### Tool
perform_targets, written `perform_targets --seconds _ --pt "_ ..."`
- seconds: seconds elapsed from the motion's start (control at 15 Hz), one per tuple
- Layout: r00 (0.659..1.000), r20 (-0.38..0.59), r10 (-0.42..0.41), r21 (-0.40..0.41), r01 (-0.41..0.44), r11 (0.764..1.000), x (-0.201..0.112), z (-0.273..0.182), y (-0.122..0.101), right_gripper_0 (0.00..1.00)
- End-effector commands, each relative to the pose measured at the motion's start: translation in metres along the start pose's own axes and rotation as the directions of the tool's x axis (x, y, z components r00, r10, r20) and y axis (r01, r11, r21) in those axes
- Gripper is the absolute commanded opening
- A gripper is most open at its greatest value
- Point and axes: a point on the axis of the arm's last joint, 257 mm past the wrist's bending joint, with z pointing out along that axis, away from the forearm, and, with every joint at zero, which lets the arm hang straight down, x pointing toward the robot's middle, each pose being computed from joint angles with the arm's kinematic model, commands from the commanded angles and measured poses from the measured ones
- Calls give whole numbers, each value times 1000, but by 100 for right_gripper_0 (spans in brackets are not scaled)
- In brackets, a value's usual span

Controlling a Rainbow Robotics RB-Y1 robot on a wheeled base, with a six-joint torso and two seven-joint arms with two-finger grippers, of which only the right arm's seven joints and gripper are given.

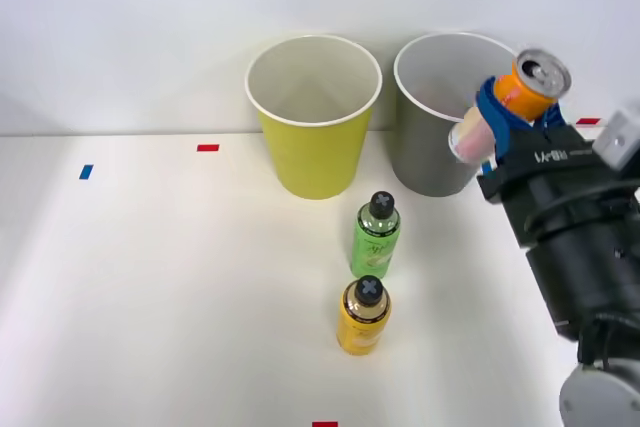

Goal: Put cans in the gray bin, plastic bottles in the light green bin

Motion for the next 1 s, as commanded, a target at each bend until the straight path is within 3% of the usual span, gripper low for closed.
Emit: perform_targets --seconds 0.07,0.6,1.0 --pt "1000 18 -5 8 5 1000 2 41 -15 0" --pt "997 38 -62 92 58 994 19 144 -74 0" --pt "996 48 -81 131 74 989 48 163 -82 0"
